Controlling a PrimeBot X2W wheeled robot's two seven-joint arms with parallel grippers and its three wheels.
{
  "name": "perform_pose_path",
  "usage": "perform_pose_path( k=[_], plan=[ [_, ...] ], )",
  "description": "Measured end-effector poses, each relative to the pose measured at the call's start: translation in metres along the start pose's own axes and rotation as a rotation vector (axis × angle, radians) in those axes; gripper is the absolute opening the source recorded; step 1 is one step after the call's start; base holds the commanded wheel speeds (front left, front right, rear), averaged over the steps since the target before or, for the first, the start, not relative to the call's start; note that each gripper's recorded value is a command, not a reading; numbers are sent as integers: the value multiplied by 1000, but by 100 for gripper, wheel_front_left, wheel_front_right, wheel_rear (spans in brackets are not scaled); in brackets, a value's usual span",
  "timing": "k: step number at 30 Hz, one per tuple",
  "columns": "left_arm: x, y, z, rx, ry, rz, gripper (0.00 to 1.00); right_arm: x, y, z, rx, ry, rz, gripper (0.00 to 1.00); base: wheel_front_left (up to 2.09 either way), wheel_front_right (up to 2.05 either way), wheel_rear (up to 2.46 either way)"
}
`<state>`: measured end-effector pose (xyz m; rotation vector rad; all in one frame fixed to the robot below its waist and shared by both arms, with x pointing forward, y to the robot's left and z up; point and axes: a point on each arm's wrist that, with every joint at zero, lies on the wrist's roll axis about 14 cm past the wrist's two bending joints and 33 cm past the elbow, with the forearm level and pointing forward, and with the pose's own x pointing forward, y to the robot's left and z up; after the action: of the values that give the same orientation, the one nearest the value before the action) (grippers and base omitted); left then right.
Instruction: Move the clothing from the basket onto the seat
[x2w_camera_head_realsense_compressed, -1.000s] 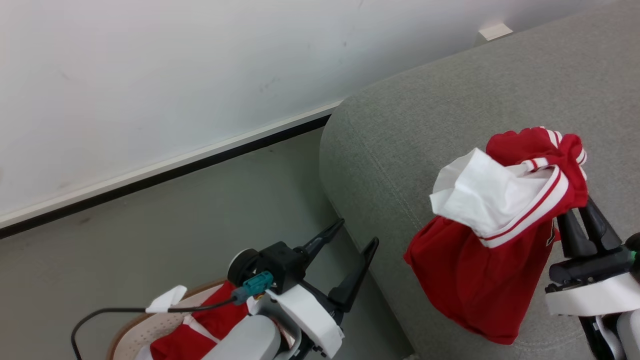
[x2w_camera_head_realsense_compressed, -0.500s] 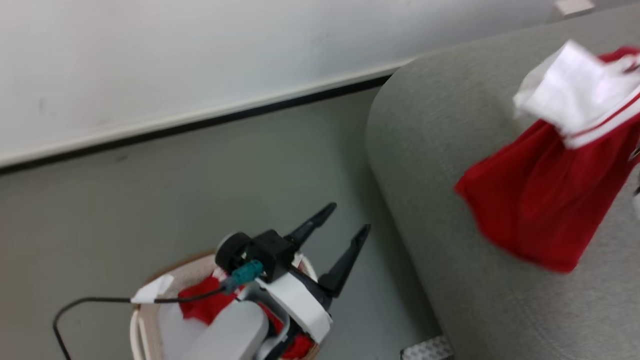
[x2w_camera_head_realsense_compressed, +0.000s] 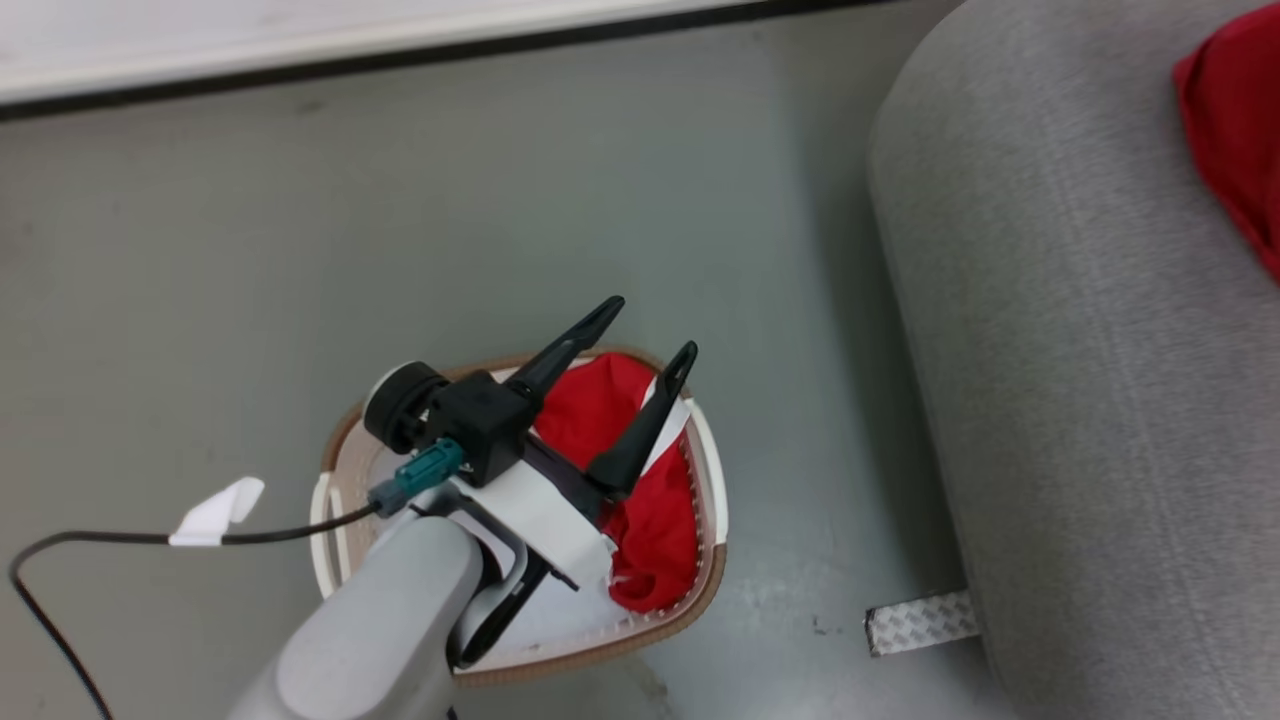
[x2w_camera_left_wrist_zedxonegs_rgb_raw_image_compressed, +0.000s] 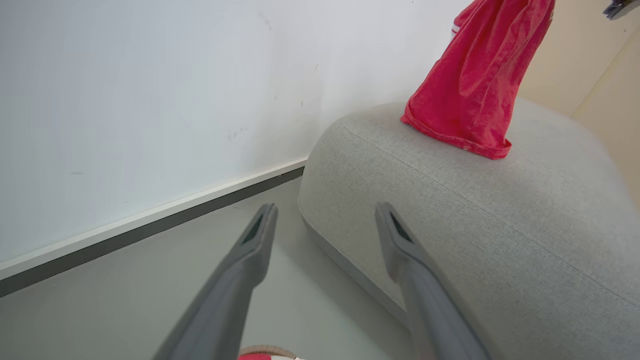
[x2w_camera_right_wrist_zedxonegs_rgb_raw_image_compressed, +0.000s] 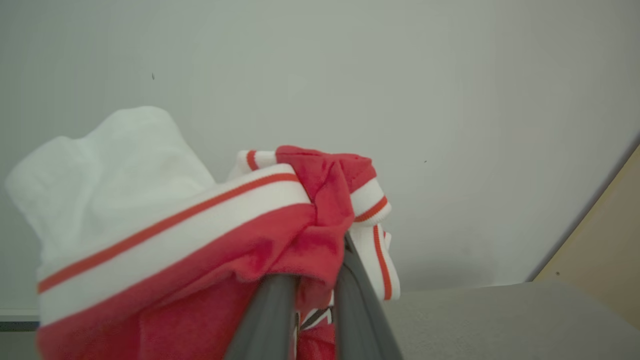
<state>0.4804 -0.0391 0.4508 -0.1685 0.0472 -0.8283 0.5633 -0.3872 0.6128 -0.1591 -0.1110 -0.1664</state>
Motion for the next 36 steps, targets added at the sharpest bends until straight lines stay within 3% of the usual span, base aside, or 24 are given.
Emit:
perform_pose_path(
  k=[6,12,15,20,21,23,29,36],
  plan=[
    [-5,17,-29,-19,54,27,100,6,12,-90,-40,262,12,0,0,0,0],
    [-4,24,-39,-26,67,38,100,-31,18,-178,-48,569,19,0,0,0,0],
    [-2,25,-39,-27,66,36,100,-47,16,-198,-36,665,10,0,0,0,0],
    [-1,25,-41,-22,71,33,100,-56,12,-203,-33,697,4,2,0,0,0],
    [-1,24,-39,-19,68,34,100,-58,10,-203,-36,702,4,20,0,0,0],
    [0,23,-37,-14,66,30,100,-65,4,-204,-45,726,-11,100,0,0,0],
    [-4,12,-23,10,62,37,100,-78,2,-188,-59,738,-4,100,0,0,0],
    [-21,1,9,37,32,95,100,-85,1,-124,-132,621,69,100,0,0,0]
  ],
)
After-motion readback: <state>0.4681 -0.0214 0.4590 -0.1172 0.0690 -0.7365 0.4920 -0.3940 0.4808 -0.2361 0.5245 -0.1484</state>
